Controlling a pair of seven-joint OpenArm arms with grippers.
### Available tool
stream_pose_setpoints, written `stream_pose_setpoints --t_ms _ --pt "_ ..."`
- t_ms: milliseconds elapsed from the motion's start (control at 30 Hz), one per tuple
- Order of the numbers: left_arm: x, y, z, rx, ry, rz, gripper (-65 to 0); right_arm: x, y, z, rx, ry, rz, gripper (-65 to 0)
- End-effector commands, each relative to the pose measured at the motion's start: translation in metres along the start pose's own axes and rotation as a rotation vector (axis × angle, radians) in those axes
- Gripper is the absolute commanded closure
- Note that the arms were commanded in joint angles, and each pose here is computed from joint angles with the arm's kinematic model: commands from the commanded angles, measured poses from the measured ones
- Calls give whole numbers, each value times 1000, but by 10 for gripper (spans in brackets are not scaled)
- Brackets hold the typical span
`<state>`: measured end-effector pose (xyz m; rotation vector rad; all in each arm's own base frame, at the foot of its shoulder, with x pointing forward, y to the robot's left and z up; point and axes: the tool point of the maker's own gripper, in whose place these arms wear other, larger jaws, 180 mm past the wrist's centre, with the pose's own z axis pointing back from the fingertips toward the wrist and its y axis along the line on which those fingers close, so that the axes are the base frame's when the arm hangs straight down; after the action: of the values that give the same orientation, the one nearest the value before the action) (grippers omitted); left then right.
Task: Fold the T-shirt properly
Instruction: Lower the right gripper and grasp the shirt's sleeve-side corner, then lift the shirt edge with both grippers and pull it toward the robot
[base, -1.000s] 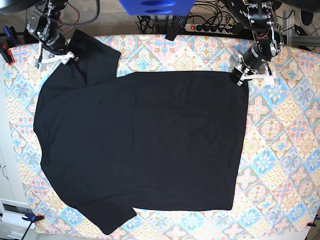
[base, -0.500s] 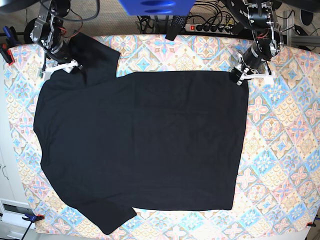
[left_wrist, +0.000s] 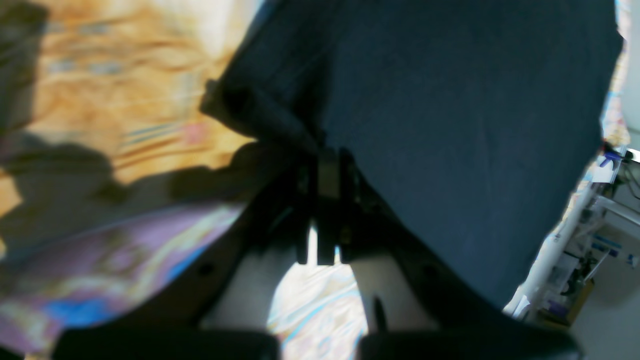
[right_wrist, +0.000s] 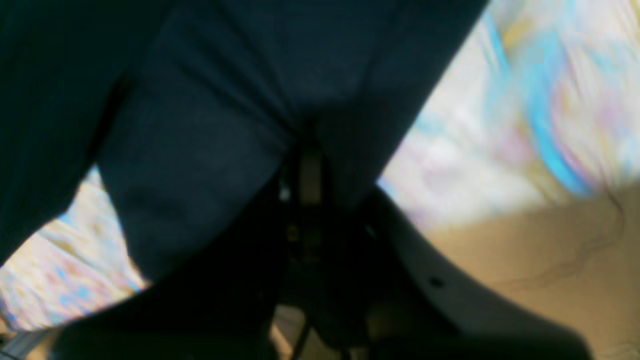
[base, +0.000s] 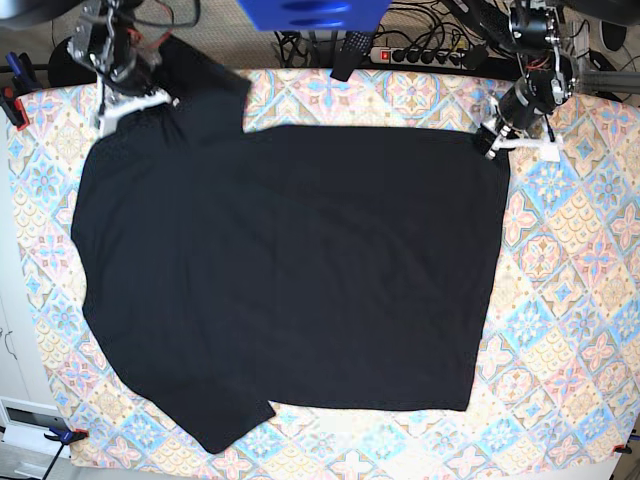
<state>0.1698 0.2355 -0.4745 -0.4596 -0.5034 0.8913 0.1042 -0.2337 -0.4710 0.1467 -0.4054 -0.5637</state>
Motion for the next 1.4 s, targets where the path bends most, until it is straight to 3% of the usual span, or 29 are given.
stream_pose_setpoints --t_ms 0,233,600,800,967,1367 --pt "4 2 7 2 -7 -19 0 14 -8 10 -21 -48 19 0" --pt "-10 22 31 49 18 -62 0 0 -27 41 -72 -46 50 0" --pt "-38 34 69 87 60 -115 0 -37 -48 65 -125 37 76 0" --pt "-42 32 75 81 64 -120 0 -30 -42 69 -113 11 92 0" --pt "-28 -2 73 -13 24 -127 0 -22 -37 67 -104 -10 94 0" --pt "33 -97 53 -226 -135 -203 0 76 31 44 48 -245 94 0"
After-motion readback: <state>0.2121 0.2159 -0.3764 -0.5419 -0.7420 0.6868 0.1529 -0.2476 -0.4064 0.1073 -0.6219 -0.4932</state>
